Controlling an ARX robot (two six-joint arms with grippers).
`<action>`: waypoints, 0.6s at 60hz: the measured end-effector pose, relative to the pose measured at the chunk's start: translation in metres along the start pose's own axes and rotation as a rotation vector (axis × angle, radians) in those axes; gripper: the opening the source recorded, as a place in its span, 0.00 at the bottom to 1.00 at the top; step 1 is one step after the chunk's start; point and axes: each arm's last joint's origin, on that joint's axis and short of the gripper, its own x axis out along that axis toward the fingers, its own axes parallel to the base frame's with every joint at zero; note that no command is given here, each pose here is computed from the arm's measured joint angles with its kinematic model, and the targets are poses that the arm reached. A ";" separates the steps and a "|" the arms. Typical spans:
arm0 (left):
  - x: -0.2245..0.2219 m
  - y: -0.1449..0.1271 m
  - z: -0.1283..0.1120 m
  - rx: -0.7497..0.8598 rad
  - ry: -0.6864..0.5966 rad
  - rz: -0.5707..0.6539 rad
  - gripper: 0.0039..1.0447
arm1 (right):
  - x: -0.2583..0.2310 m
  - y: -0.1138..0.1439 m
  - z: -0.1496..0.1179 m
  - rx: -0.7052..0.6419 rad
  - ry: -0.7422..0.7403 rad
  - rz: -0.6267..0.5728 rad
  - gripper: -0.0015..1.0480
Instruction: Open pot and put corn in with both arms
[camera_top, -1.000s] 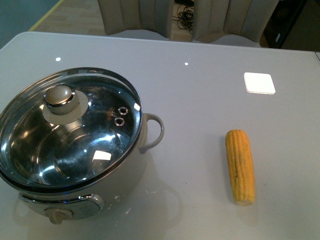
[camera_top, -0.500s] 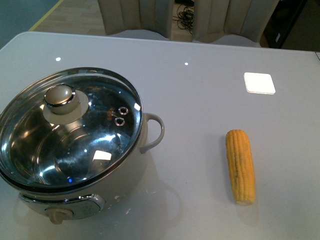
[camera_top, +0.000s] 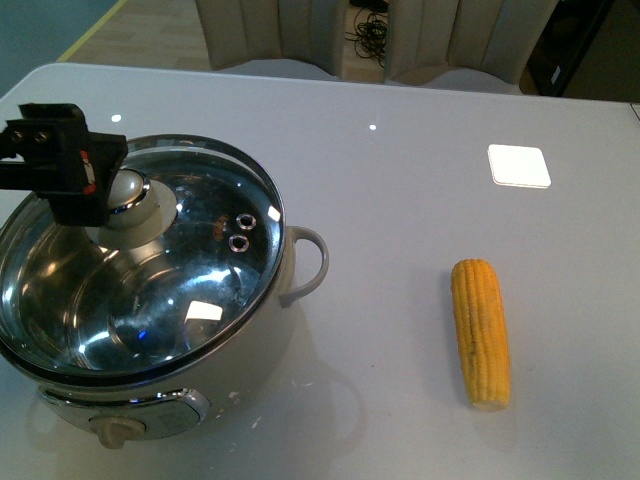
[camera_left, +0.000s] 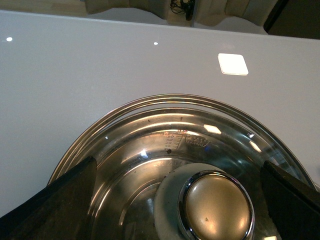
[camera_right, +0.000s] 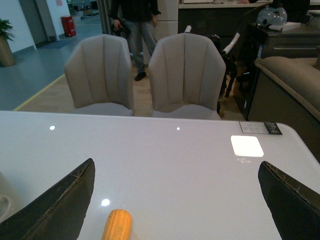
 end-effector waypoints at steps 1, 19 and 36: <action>0.002 -0.001 -0.001 0.003 0.002 0.001 0.93 | 0.000 0.000 0.000 0.000 0.000 0.000 0.91; 0.021 -0.009 -0.017 0.055 0.052 0.009 0.93 | 0.000 0.000 0.000 0.000 0.000 0.000 0.91; 0.026 -0.019 -0.023 0.107 0.053 0.024 0.93 | 0.000 0.000 0.000 0.000 0.000 0.000 0.91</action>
